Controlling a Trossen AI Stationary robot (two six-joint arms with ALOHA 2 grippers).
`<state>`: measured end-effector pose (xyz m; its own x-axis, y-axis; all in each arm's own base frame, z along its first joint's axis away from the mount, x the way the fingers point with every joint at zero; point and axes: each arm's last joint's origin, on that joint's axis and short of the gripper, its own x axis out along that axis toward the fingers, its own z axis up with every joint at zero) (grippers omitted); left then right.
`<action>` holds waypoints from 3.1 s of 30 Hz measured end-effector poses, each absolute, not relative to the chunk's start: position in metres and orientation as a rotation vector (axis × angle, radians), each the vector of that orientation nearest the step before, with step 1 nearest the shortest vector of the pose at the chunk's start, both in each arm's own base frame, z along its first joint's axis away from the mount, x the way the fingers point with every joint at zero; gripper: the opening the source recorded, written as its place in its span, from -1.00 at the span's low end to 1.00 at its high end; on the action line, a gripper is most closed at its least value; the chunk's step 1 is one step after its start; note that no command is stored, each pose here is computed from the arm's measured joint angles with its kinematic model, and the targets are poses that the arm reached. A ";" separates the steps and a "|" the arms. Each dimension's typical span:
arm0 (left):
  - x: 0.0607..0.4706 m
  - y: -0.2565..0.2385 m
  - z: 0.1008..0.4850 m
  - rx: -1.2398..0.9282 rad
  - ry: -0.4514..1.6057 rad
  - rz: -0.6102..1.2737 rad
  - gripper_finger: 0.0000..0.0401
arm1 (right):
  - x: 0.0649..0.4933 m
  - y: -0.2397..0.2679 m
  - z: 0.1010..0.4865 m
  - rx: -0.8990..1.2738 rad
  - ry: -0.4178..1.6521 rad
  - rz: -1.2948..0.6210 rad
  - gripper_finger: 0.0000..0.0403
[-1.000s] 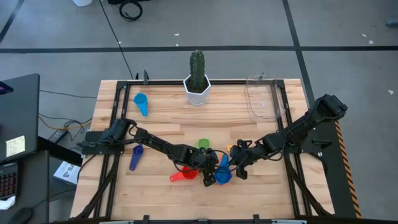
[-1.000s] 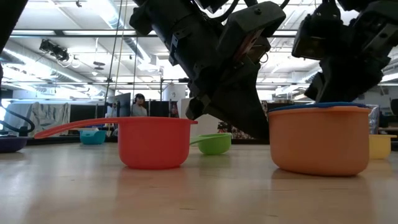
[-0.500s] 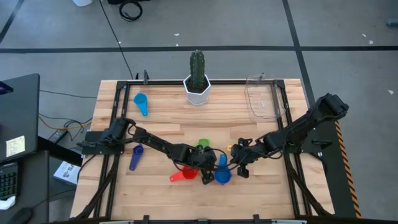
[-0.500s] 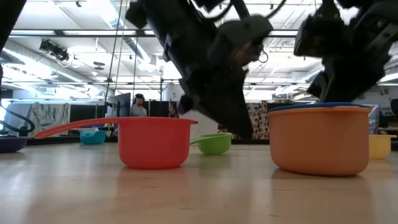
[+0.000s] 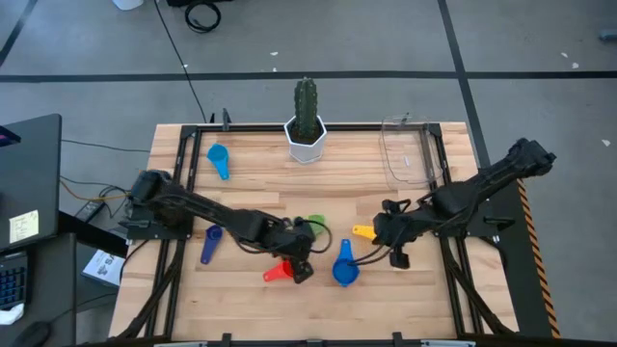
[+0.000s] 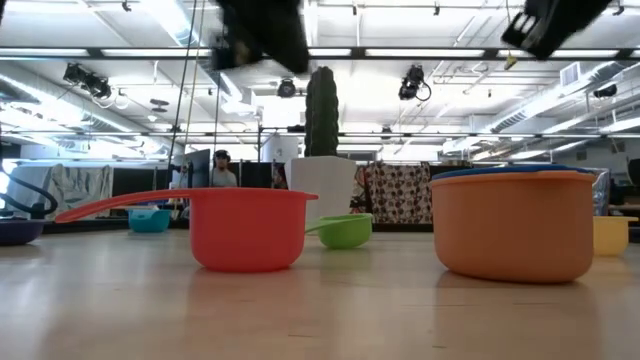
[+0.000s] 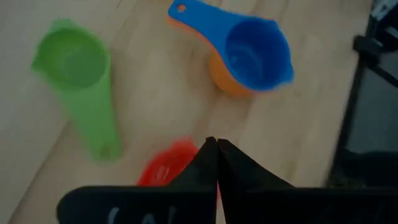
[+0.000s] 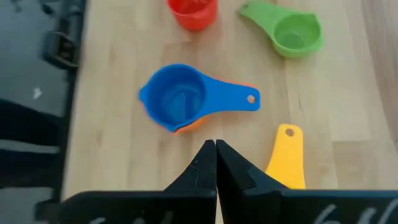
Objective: Nest measuring cups in basket
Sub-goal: Adjust the stacked measuring cups
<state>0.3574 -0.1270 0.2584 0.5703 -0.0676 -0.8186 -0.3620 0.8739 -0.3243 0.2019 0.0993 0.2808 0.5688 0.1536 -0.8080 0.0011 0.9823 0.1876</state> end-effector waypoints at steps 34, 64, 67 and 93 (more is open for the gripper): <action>0.304 -0.159 0.270 -0.132 1.112 -0.055 -0.59 | 0.182 0.121 0.314 0.196 0.928 0.152 -0.98; 0.386 -0.083 0.241 -0.159 0.859 0.091 -0.59 | 0.269 0.170 0.214 0.465 1.007 0.295 -0.98; 0.394 -0.076 0.235 -0.119 0.851 0.033 -0.59 | 0.274 0.181 0.203 0.490 1.007 0.313 -0.98; 0.433 -0.030 0.188 0.023 0.769 -0.302 -0.98 | 0.268 0.205 0.164 0.512 0.943 -0.016 -0.98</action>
<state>0.4325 -0.0300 0.1876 0.6780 -0.2606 -0.6874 0.2770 0.9567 -0.0895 0.2682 0.2050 0.1637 0.5960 0.2061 -0.7761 0.2321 0.8811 0.4121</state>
